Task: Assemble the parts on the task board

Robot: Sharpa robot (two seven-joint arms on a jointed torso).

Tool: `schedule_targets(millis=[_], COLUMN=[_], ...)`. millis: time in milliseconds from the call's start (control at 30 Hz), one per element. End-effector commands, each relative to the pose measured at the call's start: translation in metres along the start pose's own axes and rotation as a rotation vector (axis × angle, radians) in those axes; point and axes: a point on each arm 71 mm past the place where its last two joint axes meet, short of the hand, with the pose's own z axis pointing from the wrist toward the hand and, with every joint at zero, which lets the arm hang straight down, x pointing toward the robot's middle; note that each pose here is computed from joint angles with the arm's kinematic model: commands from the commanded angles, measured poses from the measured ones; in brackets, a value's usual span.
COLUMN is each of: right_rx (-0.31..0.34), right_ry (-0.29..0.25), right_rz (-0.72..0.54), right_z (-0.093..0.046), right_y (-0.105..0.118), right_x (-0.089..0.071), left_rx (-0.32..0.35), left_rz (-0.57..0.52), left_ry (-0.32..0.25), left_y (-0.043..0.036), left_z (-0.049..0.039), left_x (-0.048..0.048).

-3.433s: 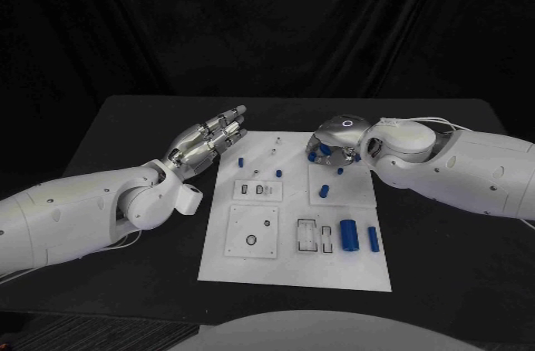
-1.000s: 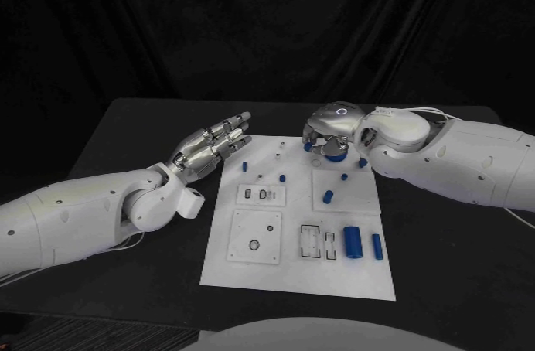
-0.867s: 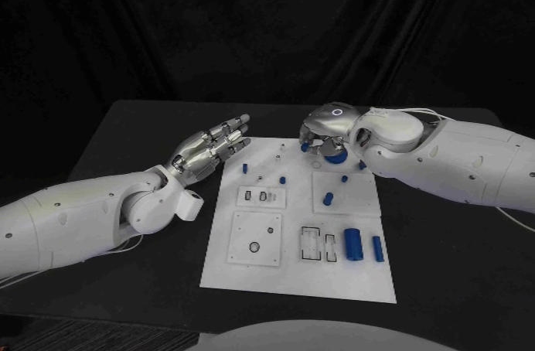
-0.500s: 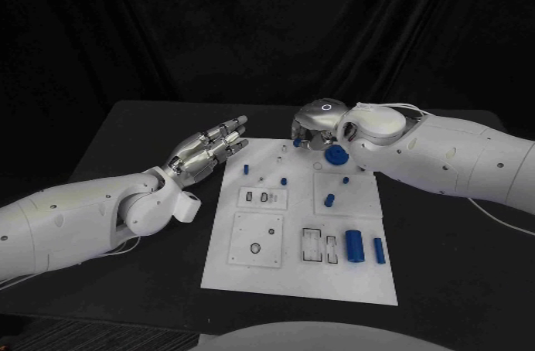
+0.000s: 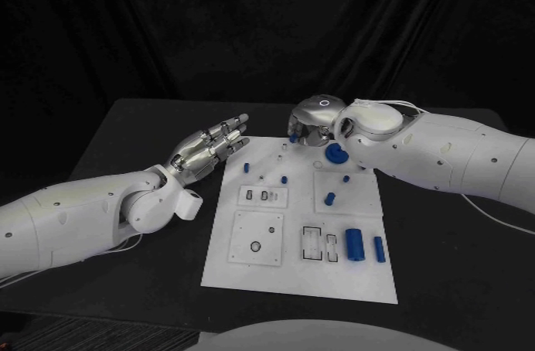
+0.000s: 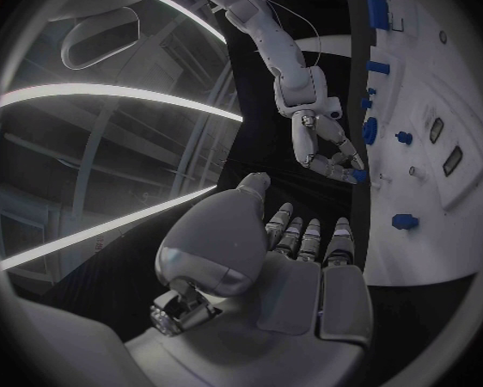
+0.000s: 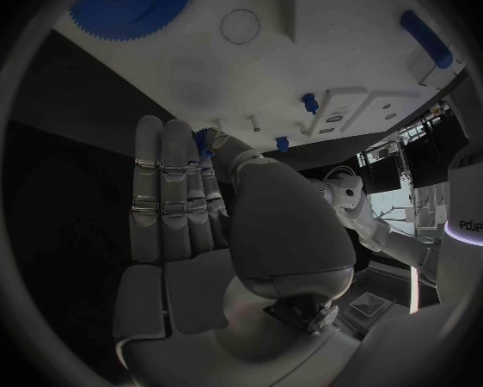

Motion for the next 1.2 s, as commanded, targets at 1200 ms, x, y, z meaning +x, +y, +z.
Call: schedule_targets(millis=[1200], right_rx=[-0.015], right_ry=[0.026], right_rz=[0.006], right_z=[0.016], right_y=[0.015], right_x=[-0.002], left_rx=[0.019], left_rz=[0.005], left_ry=[-0.009], left_y=[-0.0025], left_z=[-0.0025], left_x=[-0.0051])
